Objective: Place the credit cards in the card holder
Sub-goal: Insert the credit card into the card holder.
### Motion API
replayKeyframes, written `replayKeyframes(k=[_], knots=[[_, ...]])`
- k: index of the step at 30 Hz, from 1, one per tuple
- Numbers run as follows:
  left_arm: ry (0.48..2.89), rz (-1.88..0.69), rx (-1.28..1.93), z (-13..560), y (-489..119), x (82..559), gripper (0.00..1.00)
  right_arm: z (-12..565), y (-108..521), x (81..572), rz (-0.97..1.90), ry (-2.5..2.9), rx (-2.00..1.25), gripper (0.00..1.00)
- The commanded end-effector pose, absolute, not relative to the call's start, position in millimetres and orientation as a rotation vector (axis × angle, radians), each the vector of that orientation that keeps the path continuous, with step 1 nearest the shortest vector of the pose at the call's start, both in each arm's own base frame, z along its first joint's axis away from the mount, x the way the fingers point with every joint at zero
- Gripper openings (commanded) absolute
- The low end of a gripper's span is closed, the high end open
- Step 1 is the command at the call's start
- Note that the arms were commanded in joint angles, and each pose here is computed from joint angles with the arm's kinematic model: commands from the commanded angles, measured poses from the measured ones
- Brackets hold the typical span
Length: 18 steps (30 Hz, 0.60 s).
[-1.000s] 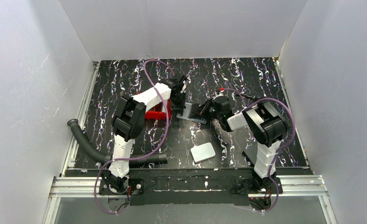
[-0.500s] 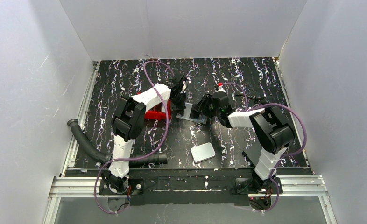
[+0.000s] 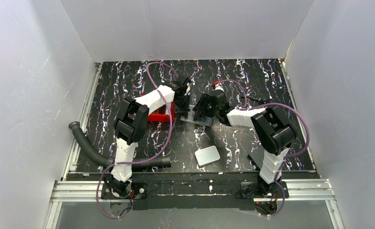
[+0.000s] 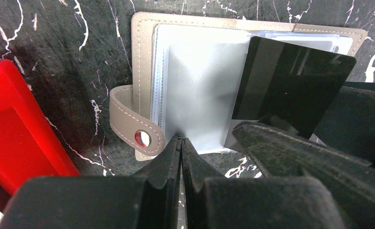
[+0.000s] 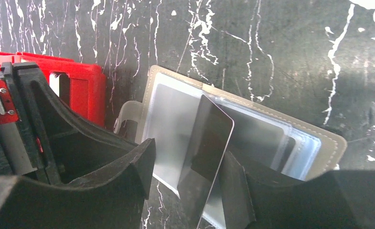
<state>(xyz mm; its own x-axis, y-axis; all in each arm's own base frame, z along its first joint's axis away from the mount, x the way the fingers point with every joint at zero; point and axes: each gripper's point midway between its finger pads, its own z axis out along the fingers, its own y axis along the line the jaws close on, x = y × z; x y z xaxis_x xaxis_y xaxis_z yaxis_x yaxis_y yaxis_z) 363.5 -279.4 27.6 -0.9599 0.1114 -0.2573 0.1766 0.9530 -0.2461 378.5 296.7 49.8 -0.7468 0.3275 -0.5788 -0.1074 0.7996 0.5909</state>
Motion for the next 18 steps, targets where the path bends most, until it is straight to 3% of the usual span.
replayKeyframes(k=[1, 8, 18], knots=[[2.881, -0.374, 0.224, 38, -271, 352, 0.01, 2, 271, 354, 0.548, 2.486, 0.14, 0.61], [2.861, -0.385, 0.24, 48, -273, 356, 0.05, 14, 251, 347, 0.4, 2.523, 0.016, 0.7], [2.805, -0.497, 0.242, 82, -282, 367, 0.23, 21, 264, 345, 0.494, 2.531, -0.017, 0.71]])
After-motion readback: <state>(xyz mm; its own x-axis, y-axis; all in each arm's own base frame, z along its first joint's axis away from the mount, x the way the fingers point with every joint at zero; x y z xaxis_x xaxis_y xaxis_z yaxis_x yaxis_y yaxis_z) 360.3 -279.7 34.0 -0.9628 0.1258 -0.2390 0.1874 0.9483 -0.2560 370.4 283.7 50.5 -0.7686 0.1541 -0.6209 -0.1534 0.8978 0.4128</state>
